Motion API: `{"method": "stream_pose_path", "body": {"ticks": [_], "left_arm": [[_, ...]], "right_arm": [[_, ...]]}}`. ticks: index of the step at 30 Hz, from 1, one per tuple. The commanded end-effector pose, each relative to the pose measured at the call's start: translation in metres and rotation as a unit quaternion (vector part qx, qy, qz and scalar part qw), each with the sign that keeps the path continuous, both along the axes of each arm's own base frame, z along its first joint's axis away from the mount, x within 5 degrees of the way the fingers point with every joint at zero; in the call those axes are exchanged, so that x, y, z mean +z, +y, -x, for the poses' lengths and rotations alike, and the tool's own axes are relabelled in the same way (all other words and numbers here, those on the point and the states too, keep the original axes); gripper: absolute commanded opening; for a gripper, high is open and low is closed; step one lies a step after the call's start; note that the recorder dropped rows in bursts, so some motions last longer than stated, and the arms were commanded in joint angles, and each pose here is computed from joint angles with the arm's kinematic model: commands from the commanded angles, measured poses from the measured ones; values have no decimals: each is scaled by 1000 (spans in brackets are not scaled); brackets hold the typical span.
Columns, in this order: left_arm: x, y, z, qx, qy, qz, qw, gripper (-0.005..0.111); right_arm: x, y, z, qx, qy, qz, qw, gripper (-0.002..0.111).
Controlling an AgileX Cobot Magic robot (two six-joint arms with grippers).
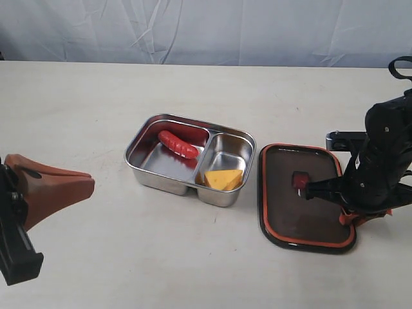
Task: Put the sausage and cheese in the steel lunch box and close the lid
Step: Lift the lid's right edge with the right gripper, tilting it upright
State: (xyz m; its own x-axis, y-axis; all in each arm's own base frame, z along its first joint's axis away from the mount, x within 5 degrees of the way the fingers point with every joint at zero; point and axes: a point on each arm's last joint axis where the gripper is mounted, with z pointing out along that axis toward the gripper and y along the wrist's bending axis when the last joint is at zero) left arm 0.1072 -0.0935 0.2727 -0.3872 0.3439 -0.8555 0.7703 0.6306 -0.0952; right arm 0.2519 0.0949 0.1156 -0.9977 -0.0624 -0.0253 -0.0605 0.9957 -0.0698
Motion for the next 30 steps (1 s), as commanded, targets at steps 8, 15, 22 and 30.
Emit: {"method": "stream_pose_path", "body": {"ticks": [8,15,22,30], "left_arm": [[3,2,-3,44,13,33,998,0],[7,1,-4,87,63,101,989,5],[30,-15,-27,91,96,161,978,47],[42,-45,-67,65,135,238,960,47]], "right_arm": [[32,-4,4,22,-44,-11,999,-1],[78,-15,16,48,-100,4,994,-1],[145,-18,42,109,-240,-68,962,-1],[161,5,48,179,-284,-192,922,-1]]}}
